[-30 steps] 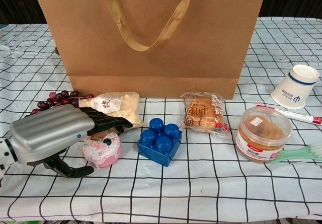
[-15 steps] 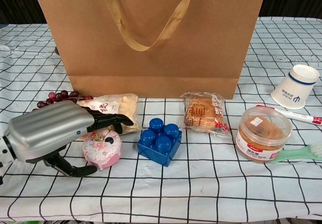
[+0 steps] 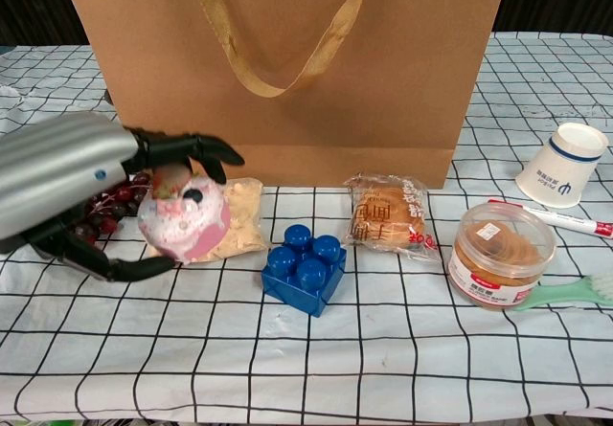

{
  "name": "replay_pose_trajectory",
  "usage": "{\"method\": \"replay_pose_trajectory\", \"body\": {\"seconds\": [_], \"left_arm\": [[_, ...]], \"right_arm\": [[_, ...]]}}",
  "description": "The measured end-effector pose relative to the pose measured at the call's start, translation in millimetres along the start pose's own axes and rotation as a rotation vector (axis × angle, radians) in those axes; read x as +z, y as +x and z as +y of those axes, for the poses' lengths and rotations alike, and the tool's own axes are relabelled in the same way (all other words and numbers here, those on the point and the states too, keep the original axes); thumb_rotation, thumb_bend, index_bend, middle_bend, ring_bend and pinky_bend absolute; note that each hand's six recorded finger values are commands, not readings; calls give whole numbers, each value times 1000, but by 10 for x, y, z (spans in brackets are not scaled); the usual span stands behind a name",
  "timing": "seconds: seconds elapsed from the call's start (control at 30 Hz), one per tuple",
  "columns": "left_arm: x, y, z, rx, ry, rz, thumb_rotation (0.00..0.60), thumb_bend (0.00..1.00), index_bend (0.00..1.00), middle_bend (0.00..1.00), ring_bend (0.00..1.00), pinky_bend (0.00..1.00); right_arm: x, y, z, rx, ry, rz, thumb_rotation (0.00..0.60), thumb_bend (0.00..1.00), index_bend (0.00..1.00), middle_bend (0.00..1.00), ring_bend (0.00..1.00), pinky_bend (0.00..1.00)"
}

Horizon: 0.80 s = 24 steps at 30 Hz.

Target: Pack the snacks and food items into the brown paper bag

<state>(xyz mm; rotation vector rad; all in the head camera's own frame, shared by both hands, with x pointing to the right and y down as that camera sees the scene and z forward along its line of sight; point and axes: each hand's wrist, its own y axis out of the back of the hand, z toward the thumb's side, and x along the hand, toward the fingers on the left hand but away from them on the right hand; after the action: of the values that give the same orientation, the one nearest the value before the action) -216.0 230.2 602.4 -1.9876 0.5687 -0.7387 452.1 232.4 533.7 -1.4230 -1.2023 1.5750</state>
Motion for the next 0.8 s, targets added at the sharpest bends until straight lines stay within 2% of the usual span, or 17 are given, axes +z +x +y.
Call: {"method": "replay_pose_trajectory", "body": {"seconds": [0.27, 0.47, 0.6, 0.8], "left_arm": [[262, 185, 876, 207, 16, -83, 600, 330, 210, 292, 414, 397], [372, 453, 1523, 351, 64, -93, 600, 330, 250, 312, 415, 406], [360, 721, 1802, 401, 118, -66, 600, 330, 264, 322, 414, 407], [315, 1194, 2060, 416, 199, 4, 600, 330, 280, 335, 410, 403]], "right_arm": [[17, 0, -37, 8, 11, -4, 600, 204, 10, 69, 170, 213], [43, -2, -88, 22, 20, 0, 600, 204, 10, 69, 170, 213], [33, -4, -118, 32, 21, -8, 600, 204, 9, 69, 170, 213], [18, -22, -177, 52, 27, -18, 600, 205, 10, 69, 170, 213]]}}
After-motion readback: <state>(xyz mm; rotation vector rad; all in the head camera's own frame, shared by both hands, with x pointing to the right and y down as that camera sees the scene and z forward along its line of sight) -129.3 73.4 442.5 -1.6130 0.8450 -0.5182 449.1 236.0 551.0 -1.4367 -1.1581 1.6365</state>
